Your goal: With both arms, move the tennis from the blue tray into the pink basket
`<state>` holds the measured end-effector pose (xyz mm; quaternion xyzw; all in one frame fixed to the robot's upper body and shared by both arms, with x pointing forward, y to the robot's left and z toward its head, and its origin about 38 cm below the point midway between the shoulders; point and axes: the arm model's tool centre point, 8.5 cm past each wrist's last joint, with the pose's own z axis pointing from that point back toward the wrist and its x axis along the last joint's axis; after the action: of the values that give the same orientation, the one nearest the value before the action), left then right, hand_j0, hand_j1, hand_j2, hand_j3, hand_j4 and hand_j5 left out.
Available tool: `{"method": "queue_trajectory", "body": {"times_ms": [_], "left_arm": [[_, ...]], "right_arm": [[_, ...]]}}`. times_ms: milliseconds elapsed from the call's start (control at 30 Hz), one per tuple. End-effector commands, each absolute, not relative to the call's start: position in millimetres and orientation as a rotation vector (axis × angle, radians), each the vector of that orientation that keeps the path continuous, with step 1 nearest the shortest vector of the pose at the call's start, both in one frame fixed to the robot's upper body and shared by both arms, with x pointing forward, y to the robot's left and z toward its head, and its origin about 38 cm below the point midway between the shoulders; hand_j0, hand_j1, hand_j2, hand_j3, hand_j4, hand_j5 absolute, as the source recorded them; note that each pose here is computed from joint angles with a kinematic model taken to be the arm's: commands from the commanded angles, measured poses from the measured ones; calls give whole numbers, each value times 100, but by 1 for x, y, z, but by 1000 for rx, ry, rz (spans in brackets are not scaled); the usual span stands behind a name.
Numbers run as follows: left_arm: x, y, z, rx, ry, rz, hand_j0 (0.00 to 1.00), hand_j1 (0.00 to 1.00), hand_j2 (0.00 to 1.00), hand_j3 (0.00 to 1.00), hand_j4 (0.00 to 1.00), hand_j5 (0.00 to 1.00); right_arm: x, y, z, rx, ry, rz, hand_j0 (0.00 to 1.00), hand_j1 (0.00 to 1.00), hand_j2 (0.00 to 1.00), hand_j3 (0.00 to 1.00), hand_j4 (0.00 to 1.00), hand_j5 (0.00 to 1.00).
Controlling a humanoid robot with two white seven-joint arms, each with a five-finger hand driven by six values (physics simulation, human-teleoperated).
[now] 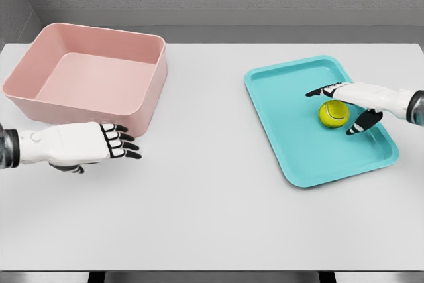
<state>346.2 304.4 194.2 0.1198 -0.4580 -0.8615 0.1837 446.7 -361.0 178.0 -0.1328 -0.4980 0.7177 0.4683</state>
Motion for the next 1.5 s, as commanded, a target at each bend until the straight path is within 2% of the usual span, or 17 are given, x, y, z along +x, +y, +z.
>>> {"method": "queue_trajectory", "body": {"times_ms": [0,167,400,967,1067,1200,1467], "left_arm": [[344,306,188,315,-1232,-2456,100,100,100,100,100,100],[351,300,200,353,-1283,-2453,100,100,100,100,100,100],[355,267,194,302,-1398,-2436,100,100,100,100,100,100],[355,265,193,296,-1401,-2437,100,100,100,100,100,100],[355,265,193,297,-1400,-2438,100,100,100,100,100,100],[355,265,193,297,-1400,-2438,100,100,100,100,100,100],[355,265,193,298,-1398,-2438,100,100,100,100,100,100]], "right_arm": [[447,-362,167,-312,-1194,1757,100,100,100,100,100,100],[452,-358,165,-307,-1192,1755,100,100,100,100,100,100],[452,-361,160,-303,-1173,1754,98,98,98,98,98,98],[451,-362,154,-294,-1158,1756,69,69,69,69,69,69],[450,-361,152,-288,-1153,1762,61,61,61,61,61,61],[452,-360,156,-293,-1162,1765,56,56,56,56,56,56],[450,-350,171,-266,-1245,1826,54,54,54,54,54,54]]}}
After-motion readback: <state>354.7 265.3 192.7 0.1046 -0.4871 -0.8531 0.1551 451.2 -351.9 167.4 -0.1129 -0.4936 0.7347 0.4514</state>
